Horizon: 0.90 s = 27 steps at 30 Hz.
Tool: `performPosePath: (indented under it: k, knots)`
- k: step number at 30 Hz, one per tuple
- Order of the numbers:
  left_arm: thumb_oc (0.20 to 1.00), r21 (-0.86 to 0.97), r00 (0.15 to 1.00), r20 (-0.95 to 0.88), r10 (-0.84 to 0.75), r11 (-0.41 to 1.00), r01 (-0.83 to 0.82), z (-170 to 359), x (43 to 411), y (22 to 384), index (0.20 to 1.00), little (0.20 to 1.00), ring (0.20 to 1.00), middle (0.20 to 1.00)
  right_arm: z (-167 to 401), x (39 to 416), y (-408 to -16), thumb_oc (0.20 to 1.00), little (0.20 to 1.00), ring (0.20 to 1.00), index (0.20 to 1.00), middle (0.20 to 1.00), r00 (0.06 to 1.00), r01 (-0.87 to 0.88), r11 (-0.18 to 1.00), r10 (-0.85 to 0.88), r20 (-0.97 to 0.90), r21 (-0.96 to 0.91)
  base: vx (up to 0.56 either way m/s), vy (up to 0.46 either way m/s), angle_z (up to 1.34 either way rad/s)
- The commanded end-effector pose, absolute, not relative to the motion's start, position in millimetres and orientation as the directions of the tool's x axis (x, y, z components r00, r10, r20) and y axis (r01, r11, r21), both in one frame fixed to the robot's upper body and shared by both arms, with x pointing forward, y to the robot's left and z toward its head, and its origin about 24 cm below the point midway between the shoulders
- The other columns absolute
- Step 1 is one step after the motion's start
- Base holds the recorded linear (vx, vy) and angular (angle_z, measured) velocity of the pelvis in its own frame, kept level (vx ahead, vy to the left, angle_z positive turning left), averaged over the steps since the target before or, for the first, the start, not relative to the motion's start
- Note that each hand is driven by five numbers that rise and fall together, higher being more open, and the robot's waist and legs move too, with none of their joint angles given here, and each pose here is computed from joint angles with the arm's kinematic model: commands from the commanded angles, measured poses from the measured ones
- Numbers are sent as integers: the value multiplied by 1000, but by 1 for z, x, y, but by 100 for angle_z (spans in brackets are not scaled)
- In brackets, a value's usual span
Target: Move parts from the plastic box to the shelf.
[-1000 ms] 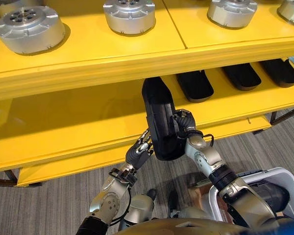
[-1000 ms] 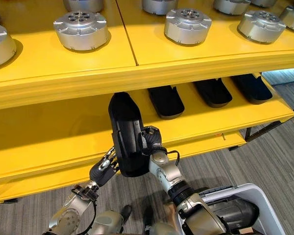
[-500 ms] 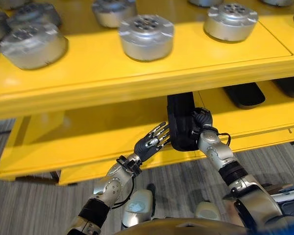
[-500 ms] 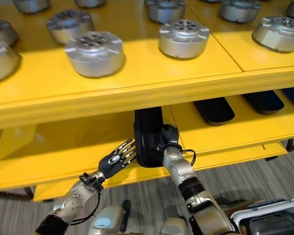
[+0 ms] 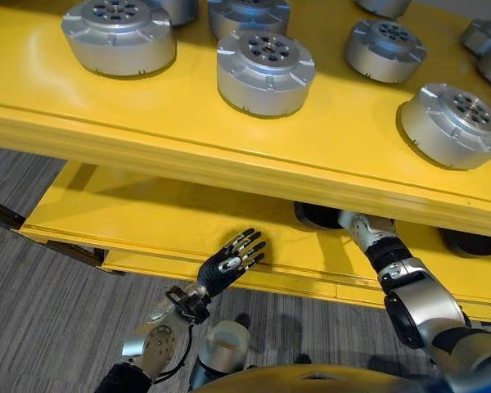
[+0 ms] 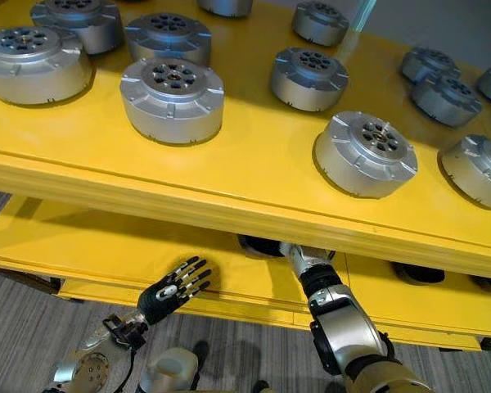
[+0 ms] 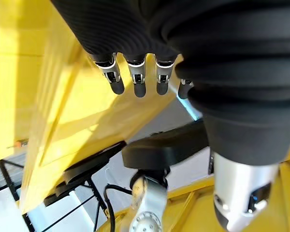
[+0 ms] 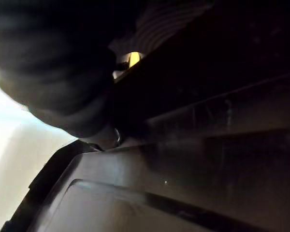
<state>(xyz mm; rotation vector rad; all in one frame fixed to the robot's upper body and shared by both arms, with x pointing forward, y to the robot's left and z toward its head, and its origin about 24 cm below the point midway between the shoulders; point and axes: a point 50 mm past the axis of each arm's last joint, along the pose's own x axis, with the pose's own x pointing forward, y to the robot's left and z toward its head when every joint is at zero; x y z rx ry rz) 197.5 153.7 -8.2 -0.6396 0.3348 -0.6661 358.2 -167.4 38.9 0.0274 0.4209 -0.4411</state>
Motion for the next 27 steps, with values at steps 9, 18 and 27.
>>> performPosePath:
  k: [9, 18, 27]
  knots:
    - [1000, -665, 763, 147, -629, 508, 547, 32, 219, 137, 1000, 1000, 1000, 1000, 67, 371, -196, 200, 200, 200, 200, 200, 839, 411, 881, -466, -281, -234, -30, -185, 13]
    - [1000, -618, 725, 221, -652, 481, 622, 51, 240, 131, 1000, 1000, 1000, 1000, 100, 386, -217, 200, 200, 200, 200, 200, 856, 424, 861, -482, -184, -281, -195, -18, -4]
    - [1000, -666, 638, 280, -718, 333, 667, 64, 254, 105, 1000, 1000, 1000, 1000, 161, 408, -222, 200, 200, 200, 200, 200, 887, 421, 861, -456, -69, -285, -209, 33, -2]
